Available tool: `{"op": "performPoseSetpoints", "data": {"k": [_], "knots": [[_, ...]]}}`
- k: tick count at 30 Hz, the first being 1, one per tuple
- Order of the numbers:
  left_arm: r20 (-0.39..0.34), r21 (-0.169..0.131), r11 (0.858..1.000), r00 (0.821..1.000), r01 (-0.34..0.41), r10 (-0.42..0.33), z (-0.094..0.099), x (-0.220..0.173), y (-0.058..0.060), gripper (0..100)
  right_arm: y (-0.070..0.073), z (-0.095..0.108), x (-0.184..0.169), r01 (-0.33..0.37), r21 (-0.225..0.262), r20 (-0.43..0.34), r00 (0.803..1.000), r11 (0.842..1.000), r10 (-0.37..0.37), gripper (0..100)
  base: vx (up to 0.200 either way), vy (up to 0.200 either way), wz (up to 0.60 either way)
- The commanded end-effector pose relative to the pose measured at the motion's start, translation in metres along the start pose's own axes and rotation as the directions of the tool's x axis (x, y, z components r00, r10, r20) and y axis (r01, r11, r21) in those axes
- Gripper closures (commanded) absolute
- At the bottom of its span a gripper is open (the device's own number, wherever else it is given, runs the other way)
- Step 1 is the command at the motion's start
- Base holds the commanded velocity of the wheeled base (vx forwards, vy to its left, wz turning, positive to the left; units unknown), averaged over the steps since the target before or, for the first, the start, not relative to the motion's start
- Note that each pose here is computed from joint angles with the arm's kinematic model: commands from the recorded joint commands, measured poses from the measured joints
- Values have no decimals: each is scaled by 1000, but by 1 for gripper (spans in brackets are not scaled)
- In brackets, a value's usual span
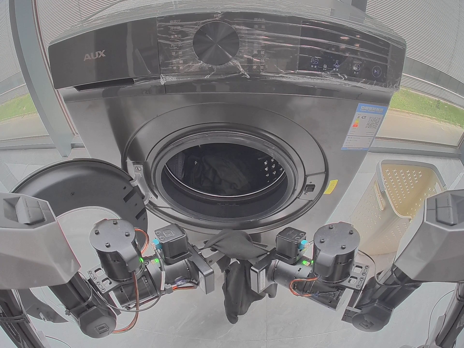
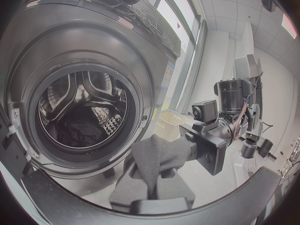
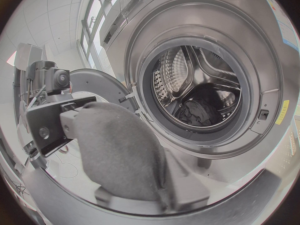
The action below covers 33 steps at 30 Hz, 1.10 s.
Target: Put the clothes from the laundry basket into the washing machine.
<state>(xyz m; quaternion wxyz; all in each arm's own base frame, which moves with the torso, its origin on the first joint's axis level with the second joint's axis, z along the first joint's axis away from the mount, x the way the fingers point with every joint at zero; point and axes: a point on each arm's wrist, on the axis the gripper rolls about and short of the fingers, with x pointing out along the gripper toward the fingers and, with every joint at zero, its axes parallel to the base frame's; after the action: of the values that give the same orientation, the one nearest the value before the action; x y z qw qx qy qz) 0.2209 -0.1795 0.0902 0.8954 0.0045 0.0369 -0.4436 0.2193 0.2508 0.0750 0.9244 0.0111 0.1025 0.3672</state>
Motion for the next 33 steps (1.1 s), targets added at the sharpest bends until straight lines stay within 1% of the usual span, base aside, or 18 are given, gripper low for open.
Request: {"op": "performPoseSetpoints", "data": {"k": [1, 2, 3, 7, 10, 11, 13, 14, 15, 17, 18, 20, 23, 24, 26, 30, 31, 33], "knots": [[-8, -9, 1000, 1000, -3, 3, -3, 1, 1, 100, 0, 10, -10, -1, 3, 24, 1000, 1000, 1, 100, 0, 0, 0], [-8, -7, 1000, 1000, 0, 0, -3, 1, 1, 100, 0, 10, -12, -1, 3, 24, 1000, 1000, 1, 100, 0, 0, 0], [-7, -7, 1000, 1000, 2, -2, -2, 1, 1, 0, 1, 11, -12, -3, 4, 28, 1000, 1000, 3, 100, 0, 0, 0], [8, -15, 1000, 1000, -4, 4, 0, 4, 1, 0, 4, 12, -13, -4, 9, 30, 1000, 1000, 3, 100, 0, 0, 0], [8, -32, 999, 1000, -19, 20, 1, 2, 4, 0, -1, 16, -19, 12, 16, 39, 999, 1000, -12, 100, 0, 0, 0], [4, -36, 999, 999, -35, 35, 0, -1, 8, 0, -3, 16, -22, 16, 16, 38, 999, 1000, -17, 100, 0, 0, 0], [-18, -35, 998, 998, -57, 56, -4, -7, 14, 0, -7, 20, -27, 29, 19, 44, 999, 999, -30, 100, 0, 0, 0], [-18, -35, 998, 998, -57, 56, -4, -7, 14, 0, -7, 20, -27, 29, 19, 44, 999, 999, -30, 100, 0, 0, 0], [-51, -42, 997, 996, -69, 67, -10, -14, 16, 0, -11, 23, -32, 41, 22, 49, 998, 999, -42, 100, 0, 0, 0], [-67, -47, 996, 995, -79, 75, -13, -17, 18, 0, -13, 25, -33, 46, 24, 56, 997, 999, -47, 100, 0, 0, 0], [-91, -53, 994, 992, -92, 87, -17, -22, 20, 0, -15, 31, -37, 54, 28, 75, 996, 998, -56, 100, 0, 0, 0], [-108, -63, 993, 990, -98, 91, -21, -25, 21, 0, -18, 34, -38, 62, 30, 85, 994, 998, -64, 100, 0, 0, 0], [-126, -70, 993, 989, -93, 84, -24, -26, 20, 0, -18, 35, -38, 63, 31, 89, 994, 998, -65, 100, 0, 0, 0], [-154, -81, 994, 986, -74, 61, -30, -28, 19, 0, -19, 36, -38, 64, 31, 93, 993, 997, -66, 100, 0, 0, 0], [-180, -91, 994, 983, -53, 36, -37, -29, 18, 0, -18, 37, -37, 63, 32, 97, 993, 998, -66, 100, 0, 0, 0], [-210, -108, 994, 978, -28, 5, -45, -26, 17, 0, -18, 40, -36, 61, 33, 109, 992, 998, -65, 100, 0, 0, 0], [-227, -117, 993, 974, -14, -13, -51, -24, 18, 0, -17, 41, -36, 57, 32, 112, 992, 998, -60, 100, 0, 0, 0], [-240, -119, 993, 970, -4, -25, -56, -21, 18, 0, -16, 41, -36, 53, 32, 115, 992, 998, -56, 100, 0, 0, 0]]}}
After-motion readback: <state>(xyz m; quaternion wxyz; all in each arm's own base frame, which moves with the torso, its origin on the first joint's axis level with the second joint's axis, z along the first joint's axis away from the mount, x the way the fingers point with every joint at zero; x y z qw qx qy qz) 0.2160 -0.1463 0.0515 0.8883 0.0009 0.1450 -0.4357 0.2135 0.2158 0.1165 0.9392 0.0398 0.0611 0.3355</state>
